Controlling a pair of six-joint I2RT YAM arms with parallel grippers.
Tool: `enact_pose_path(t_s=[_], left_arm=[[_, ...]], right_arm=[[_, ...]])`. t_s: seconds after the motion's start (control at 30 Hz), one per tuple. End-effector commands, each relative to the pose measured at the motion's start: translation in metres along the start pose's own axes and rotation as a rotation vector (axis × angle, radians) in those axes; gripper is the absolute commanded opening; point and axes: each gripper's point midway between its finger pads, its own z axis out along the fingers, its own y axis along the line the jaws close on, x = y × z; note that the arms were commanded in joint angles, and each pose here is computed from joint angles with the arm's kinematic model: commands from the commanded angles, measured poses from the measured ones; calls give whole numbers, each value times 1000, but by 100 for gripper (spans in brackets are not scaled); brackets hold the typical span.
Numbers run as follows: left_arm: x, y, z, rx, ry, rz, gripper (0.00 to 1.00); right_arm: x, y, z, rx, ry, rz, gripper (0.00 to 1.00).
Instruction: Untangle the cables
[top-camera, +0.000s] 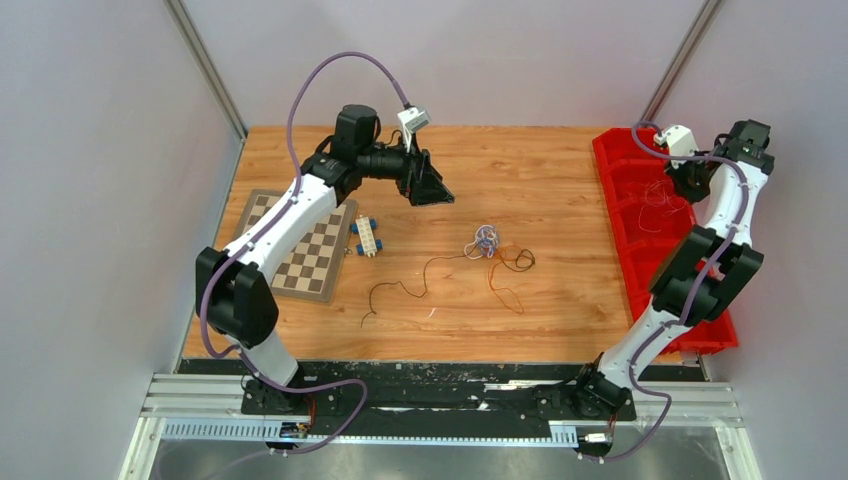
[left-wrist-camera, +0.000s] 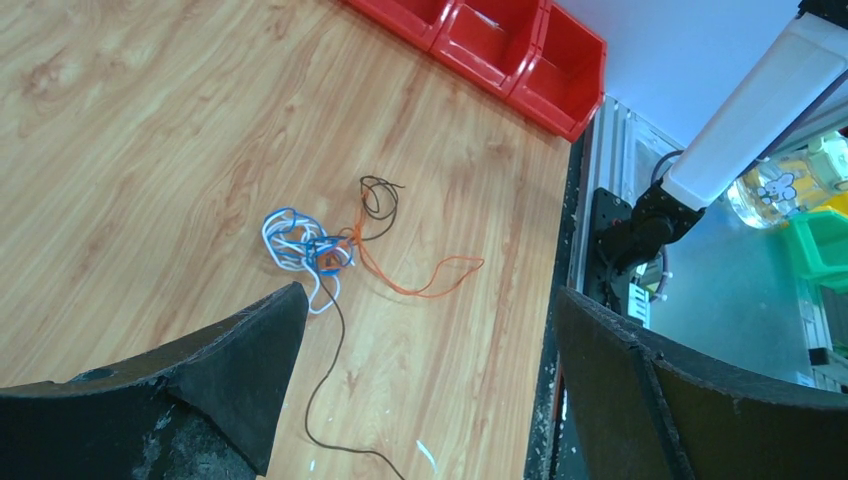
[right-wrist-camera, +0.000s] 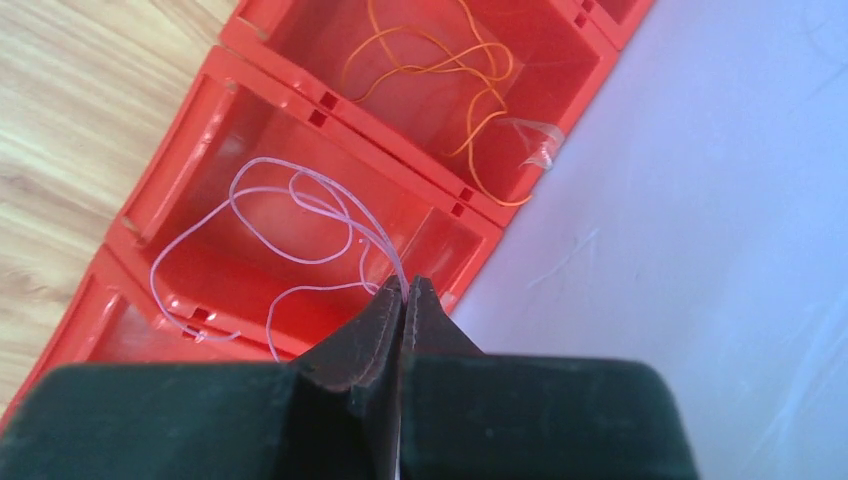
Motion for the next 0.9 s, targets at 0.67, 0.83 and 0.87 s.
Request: enact_pose_path(t_s=[0.67,0.83,0.87], left_arm=[[45,27,12,-19,64,-123,99],[78,51,38,-9,104,-216,85],[84,55,41,-4,114,-234,80]], right_arm=[[-115,160,-7,-425,-149,20,82],[-152,271,26,-680,-162,116,80],[-156,286,32,-723,-147,129,79]])
